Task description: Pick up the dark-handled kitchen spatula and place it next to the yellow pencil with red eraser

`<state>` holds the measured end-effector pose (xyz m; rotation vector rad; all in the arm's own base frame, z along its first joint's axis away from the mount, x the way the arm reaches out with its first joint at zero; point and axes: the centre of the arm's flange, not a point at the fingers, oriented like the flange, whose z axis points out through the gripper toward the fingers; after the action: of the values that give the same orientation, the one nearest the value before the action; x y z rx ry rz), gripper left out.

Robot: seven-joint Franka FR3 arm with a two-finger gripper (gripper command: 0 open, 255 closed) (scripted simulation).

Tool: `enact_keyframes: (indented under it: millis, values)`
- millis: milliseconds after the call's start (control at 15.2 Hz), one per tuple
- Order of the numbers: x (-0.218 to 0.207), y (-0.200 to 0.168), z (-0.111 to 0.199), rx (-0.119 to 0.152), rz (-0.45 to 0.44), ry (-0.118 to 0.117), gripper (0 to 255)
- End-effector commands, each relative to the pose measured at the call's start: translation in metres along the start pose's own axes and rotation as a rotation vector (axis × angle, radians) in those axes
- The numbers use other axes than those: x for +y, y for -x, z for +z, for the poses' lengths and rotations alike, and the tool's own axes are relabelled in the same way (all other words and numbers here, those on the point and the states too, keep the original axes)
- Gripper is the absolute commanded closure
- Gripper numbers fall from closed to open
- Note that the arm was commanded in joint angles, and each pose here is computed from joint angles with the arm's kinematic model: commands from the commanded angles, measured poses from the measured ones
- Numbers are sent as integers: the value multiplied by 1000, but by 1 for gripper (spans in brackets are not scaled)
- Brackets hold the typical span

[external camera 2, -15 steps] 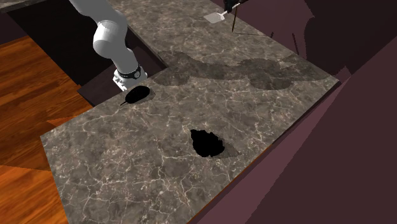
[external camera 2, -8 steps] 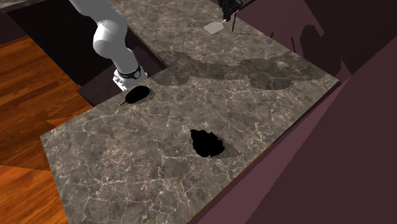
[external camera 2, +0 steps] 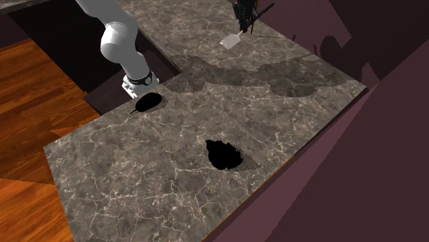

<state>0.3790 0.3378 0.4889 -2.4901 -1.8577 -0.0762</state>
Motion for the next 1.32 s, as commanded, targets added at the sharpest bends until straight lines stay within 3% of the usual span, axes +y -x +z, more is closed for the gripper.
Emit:
enact_keyframes:
  millis: [0, 1254]
  values:
    - [0, 0, 10, 0, 0, 0, 255]
    - [-1, 6, 111, 0, 0, 0, 255]
